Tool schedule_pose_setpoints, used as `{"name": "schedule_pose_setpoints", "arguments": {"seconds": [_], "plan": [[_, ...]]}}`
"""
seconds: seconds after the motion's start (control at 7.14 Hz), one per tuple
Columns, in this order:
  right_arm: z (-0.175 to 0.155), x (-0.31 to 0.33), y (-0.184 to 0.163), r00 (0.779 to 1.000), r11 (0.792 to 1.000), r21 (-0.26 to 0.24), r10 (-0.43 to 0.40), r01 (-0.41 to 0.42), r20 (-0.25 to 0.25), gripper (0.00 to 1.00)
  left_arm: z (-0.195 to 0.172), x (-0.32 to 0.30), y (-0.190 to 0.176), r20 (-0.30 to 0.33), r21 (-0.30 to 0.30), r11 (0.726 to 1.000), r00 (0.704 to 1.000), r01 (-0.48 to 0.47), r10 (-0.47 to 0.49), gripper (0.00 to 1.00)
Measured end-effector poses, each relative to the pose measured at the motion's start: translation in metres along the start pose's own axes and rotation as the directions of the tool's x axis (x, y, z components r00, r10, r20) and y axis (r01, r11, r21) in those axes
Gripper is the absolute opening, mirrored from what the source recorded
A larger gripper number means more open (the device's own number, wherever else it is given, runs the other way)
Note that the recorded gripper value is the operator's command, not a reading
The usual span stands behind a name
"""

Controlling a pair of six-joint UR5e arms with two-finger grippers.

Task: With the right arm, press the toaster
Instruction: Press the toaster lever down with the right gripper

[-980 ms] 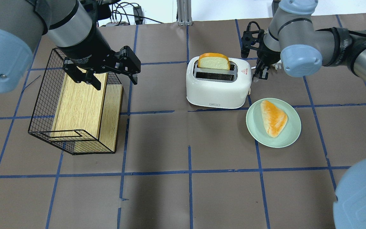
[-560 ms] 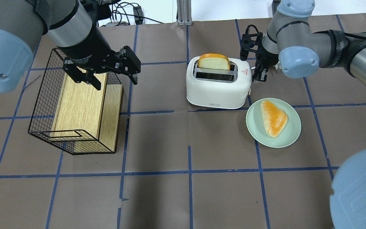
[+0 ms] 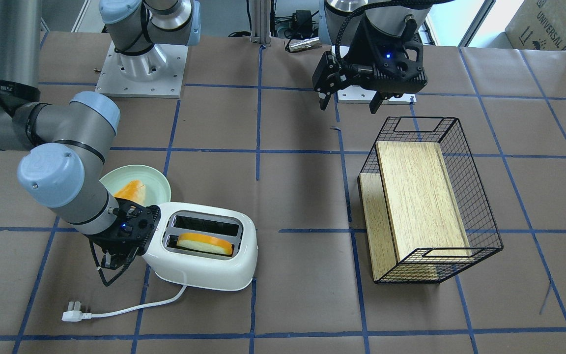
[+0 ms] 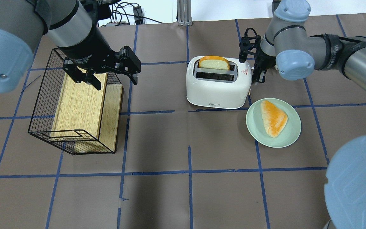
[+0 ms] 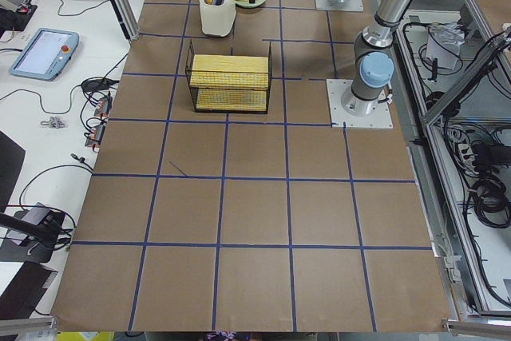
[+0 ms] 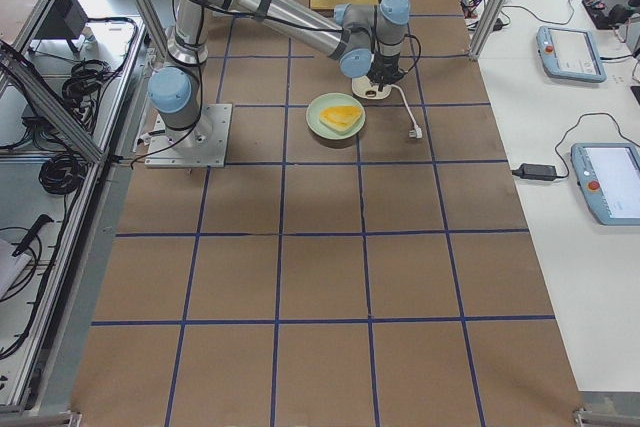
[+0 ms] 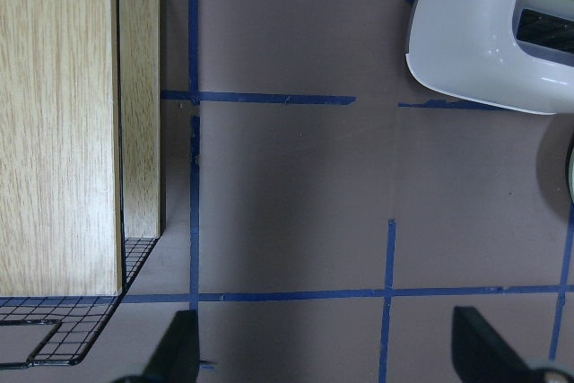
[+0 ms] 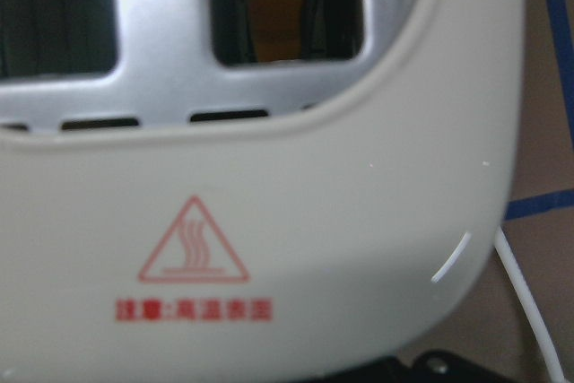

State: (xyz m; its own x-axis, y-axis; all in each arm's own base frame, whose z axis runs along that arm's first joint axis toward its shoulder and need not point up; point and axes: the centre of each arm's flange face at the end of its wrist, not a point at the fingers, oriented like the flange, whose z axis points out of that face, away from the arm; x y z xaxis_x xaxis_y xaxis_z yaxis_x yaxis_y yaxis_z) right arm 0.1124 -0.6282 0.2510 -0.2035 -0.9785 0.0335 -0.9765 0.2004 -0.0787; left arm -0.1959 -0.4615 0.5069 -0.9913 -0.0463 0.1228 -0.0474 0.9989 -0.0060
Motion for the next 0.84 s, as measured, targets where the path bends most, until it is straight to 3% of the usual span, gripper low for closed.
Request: {"name": "schedule_pose_setpoints", "arguments": {"seconds": [0.84], "plan": [[0.013,0.004,0.0,1.0,1.0,0.001,0.001,-0.001,-0.004,0.05,0.0,0.0,0.0,0.0,0.0,1.0,1.0,0.0,0.0,1.0]]}}
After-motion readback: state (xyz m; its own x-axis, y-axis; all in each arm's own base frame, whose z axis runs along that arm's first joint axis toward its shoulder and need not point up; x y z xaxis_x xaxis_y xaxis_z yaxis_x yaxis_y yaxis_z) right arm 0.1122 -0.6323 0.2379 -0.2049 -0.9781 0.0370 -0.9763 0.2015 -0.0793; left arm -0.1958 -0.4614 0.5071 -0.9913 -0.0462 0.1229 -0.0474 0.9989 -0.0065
